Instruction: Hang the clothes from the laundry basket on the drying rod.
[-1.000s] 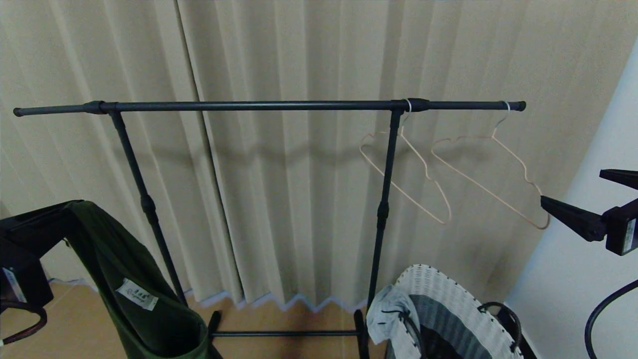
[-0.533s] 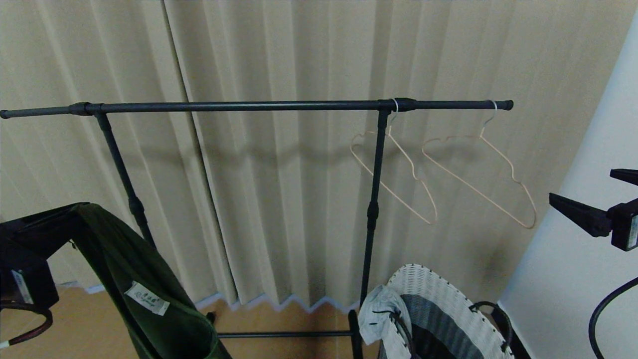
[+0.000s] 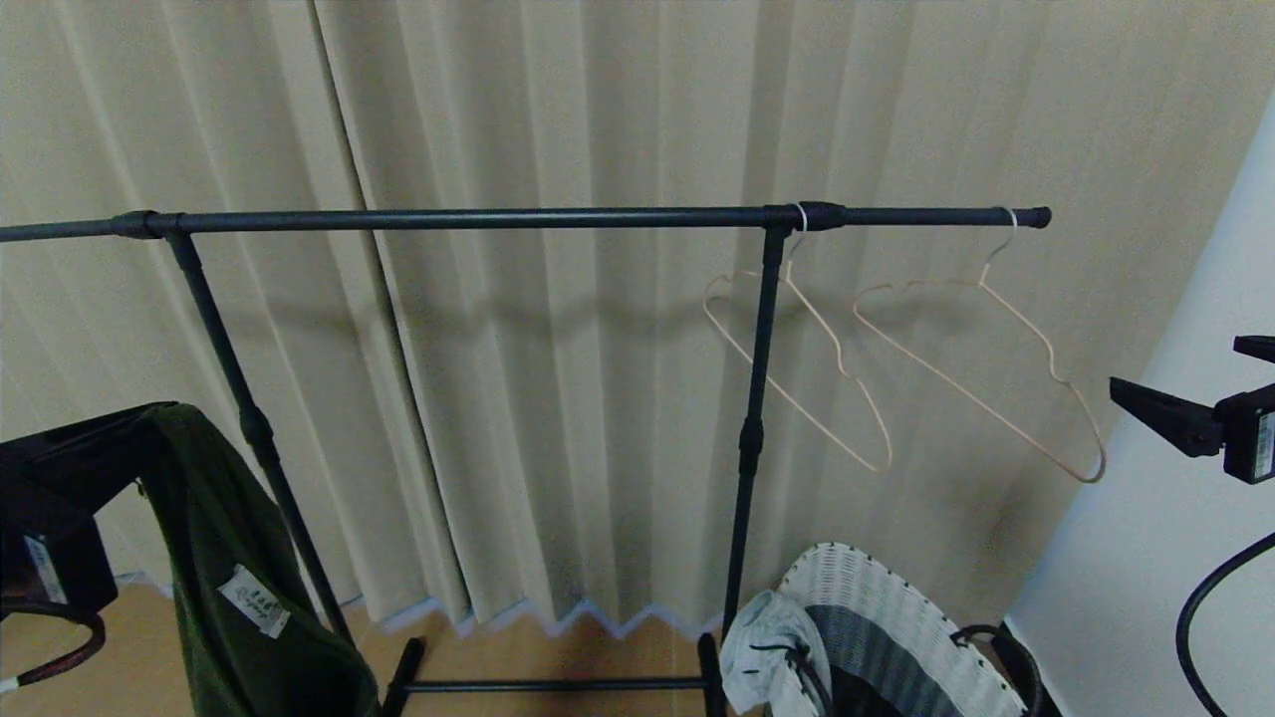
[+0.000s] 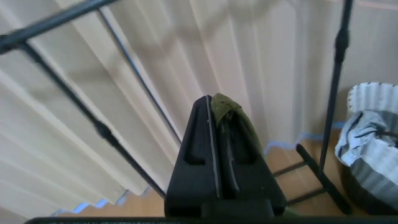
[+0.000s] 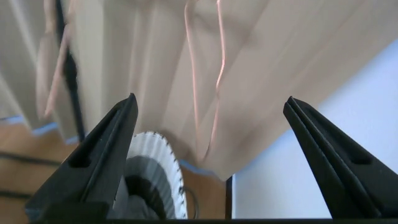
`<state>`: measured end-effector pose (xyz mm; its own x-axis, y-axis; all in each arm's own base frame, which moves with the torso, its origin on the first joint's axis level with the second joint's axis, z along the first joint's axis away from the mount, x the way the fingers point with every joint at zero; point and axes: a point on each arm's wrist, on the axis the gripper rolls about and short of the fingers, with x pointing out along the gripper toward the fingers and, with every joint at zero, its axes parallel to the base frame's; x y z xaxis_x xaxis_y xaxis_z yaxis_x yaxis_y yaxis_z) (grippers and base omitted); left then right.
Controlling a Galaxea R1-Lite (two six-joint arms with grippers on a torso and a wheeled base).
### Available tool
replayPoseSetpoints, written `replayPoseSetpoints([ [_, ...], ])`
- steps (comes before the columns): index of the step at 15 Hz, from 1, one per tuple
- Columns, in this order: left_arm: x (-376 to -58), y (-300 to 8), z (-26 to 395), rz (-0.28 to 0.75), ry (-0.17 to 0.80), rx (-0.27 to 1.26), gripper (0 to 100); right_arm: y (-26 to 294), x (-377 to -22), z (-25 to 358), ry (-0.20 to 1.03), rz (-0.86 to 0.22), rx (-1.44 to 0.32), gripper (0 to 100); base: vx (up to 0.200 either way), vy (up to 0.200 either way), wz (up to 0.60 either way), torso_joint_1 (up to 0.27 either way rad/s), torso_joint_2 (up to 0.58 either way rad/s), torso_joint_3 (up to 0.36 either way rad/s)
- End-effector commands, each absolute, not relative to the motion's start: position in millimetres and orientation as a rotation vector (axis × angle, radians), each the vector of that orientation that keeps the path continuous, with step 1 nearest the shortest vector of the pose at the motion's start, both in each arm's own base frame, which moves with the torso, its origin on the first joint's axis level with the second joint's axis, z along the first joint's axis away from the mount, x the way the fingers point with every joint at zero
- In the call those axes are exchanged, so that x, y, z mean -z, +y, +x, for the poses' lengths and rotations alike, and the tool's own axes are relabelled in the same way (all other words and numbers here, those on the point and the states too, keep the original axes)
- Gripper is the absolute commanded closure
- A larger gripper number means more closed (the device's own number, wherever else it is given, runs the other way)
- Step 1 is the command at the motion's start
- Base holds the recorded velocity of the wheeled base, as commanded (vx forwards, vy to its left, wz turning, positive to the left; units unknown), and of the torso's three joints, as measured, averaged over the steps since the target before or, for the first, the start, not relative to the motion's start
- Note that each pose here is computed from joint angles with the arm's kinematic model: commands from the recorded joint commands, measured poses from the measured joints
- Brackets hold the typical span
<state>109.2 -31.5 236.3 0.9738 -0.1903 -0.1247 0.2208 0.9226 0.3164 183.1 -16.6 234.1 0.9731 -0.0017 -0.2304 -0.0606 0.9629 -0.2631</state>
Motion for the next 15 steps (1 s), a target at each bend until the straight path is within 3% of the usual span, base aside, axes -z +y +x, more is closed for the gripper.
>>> replayPoseSetpoints([
  [1,-236,-31,109,0.334,0.092,0.212,100,-19,-233,188,0.243,-0.27,-0.021,0,0.2,0.0,0.0,0.007,0.0,0.002],
  [6,-232,-31,108,0.336,0.1,0.213,100,-29,-228,211,0.312,-0.258,0.003,0,0.04,0.0,0.0,0.0,0.0,0.001],
  [12,-230,-30,104,0.335,0.096,0.217,100,-45,-211,260,0.502,-0.221,0.009,0,0.0,0.0,0.0,0.0,0.0,0.0],
  [15,-229,-30,101,0.337,0.092,0.22,100,-59,-196,301,0.565,-0.113,0.057,0,0.0,0.0,0.0,0.0,0.0,0.0],
])
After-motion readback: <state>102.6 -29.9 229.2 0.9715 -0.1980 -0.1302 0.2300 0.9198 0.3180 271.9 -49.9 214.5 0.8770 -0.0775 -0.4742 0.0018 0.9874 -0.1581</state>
